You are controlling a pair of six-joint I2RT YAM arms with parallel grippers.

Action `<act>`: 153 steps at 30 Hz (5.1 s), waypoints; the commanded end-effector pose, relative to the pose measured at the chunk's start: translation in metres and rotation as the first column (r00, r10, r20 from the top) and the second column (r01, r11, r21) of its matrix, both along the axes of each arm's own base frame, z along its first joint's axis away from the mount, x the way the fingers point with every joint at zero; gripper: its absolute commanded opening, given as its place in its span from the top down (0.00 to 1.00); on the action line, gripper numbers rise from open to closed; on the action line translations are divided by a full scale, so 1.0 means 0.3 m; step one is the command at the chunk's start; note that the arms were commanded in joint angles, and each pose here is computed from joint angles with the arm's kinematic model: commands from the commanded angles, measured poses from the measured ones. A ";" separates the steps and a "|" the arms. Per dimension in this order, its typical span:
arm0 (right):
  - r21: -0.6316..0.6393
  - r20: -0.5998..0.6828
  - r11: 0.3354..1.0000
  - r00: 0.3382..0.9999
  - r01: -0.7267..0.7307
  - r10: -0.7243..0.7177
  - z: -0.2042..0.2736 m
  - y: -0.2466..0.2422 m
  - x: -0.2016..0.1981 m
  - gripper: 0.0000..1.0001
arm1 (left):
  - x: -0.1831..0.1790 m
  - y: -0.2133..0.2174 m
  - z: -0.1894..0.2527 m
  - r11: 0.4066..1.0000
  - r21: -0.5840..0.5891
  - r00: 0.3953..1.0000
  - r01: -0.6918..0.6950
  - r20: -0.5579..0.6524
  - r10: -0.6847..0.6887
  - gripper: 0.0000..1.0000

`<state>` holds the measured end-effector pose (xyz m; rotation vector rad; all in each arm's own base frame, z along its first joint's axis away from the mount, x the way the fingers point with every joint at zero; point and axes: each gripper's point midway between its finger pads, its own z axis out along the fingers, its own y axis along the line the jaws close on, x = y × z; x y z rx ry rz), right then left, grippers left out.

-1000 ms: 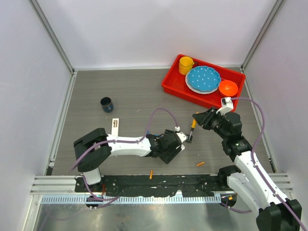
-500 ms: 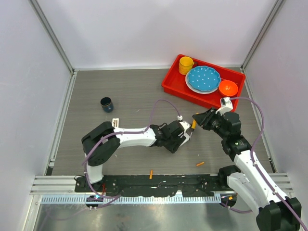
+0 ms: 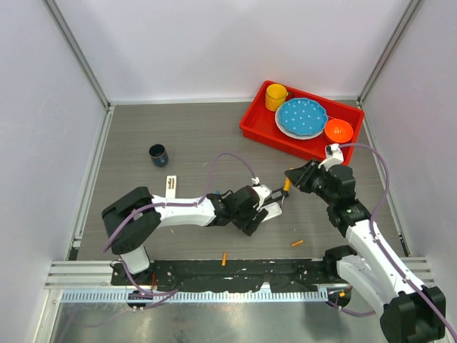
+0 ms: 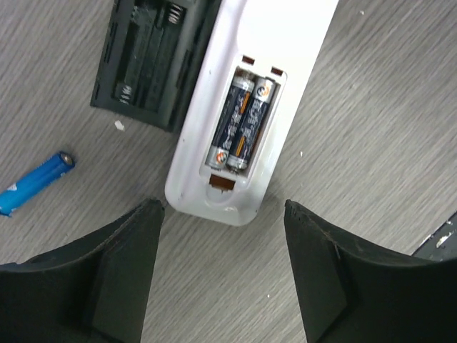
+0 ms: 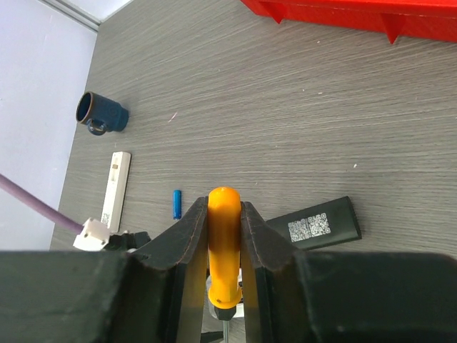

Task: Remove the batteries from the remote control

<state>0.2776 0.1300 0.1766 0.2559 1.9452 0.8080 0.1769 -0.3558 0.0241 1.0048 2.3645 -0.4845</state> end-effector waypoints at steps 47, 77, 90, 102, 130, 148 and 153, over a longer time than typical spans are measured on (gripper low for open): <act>-0.022 0.170 0.995 0.981 0.097 -0.091 -0.018 0.057 0.059 0.99 | -0.112 0.088 -0.152 0.999 0.031 0.994 0.024 -0.108 -0.021 0.33; 0.132 0.280 0.991 0.959 0.013 -0.049 0.199 0.173 -0.034 0.99 | 0.030 -0.123 0.440 0.886 -0.462 0.996 0.038 -0.050 -0.070 0.18; 0.204 0.298 0.976 0.954 -0.070 0.006 0.251 0.210 -0.071 0.99 | 0.105 -0.197 0.515 0.780 -0.626 0.991 0.005 -0.102 -0.088 0.47; 0.187 0.239 0.978 0.970 -0.097 0.051 0.200 0.250 -0.059 0.74 | 0.159 -0.133 0.514 0.759 -0.650 0.989 -0.044 -0.136 -0.060 1.00; 0.241 0.133 0.845 0.879 -0.477 0.458 0.182 0.402 -0.117 0.49 | 0.063 0.028 0.490 0.860 -0.508 0.986 0.051 -0.110 -0.123 1.00; 0.181 0.126 0.892 0.910 -0.414 0.396 0.140 0.365 -0.082 0.99 | 0.073 0.055 0.483 0.868 -0.496 0.993 0.027 -0.086 -0.080 0.36; 0.073 0.120 0.938 0.936 -0.339 0.329 0.122 0.307 -0.061 0.99 | 0.096 0.110 0.426 0.901 -0.432 0.998 -0.034 -0.061 0.009 0.28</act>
